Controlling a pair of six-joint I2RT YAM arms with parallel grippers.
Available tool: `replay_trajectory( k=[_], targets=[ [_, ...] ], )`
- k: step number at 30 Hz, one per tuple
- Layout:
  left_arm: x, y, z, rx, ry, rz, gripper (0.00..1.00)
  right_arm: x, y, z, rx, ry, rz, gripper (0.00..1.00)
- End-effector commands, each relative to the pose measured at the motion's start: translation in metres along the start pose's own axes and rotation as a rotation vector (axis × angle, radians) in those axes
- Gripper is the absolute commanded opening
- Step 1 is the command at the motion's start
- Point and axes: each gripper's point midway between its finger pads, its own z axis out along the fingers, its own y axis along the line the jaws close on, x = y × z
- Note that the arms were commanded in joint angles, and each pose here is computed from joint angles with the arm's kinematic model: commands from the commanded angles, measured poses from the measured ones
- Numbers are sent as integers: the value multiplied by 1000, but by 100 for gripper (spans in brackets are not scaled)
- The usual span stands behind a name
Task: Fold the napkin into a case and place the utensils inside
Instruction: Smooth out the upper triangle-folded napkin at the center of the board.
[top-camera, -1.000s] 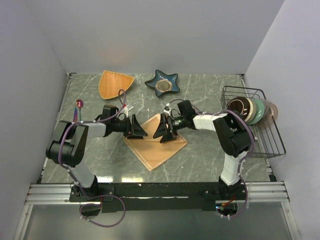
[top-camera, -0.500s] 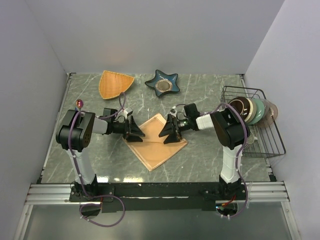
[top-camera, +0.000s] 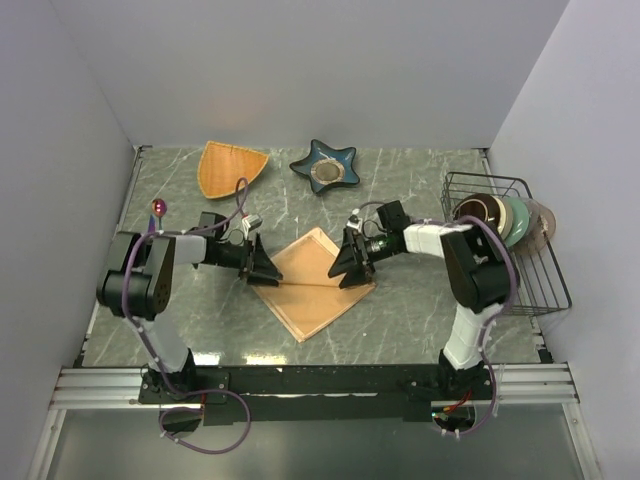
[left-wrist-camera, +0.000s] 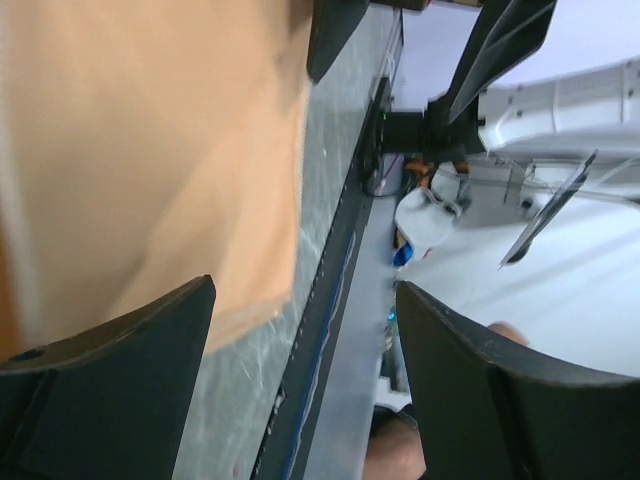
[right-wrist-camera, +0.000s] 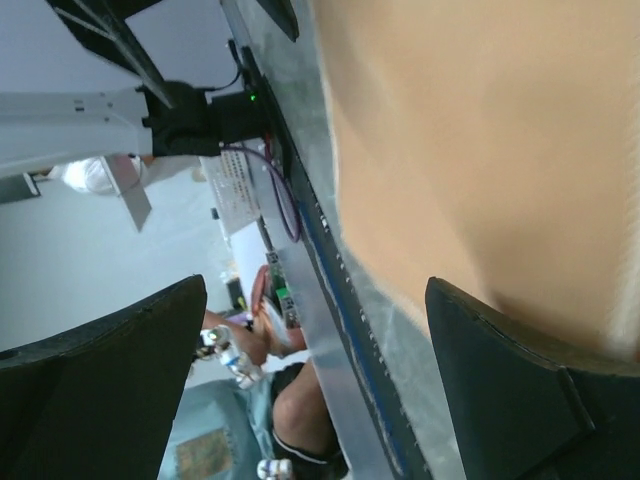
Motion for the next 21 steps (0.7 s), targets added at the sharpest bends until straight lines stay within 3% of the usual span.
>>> replay_trajectory(
  k=[1, 7, 11, 16, 21],
  targets=[
    [7, -42, -8, 59, 33, 166, 80, 4, 47, -23, 15, -32, -184, 98],
    [-7, -64, 30, 23, -18, 247, 79, -7, 34, -11, 29, -39, -158, 98],
    [-22, -62, 45, 24, -47, 223, 69, -18, 20, -11, 105, -52, -171, 93],
    [-32, -52, 34, -24, -76, 236, 54, -27, 8, -15, 199, -78, -215, 65],
    [-23, -51, 39, -17, -45, 231, 44, -25, -7, -11, 211, -76, -178, 50]
  ],
)
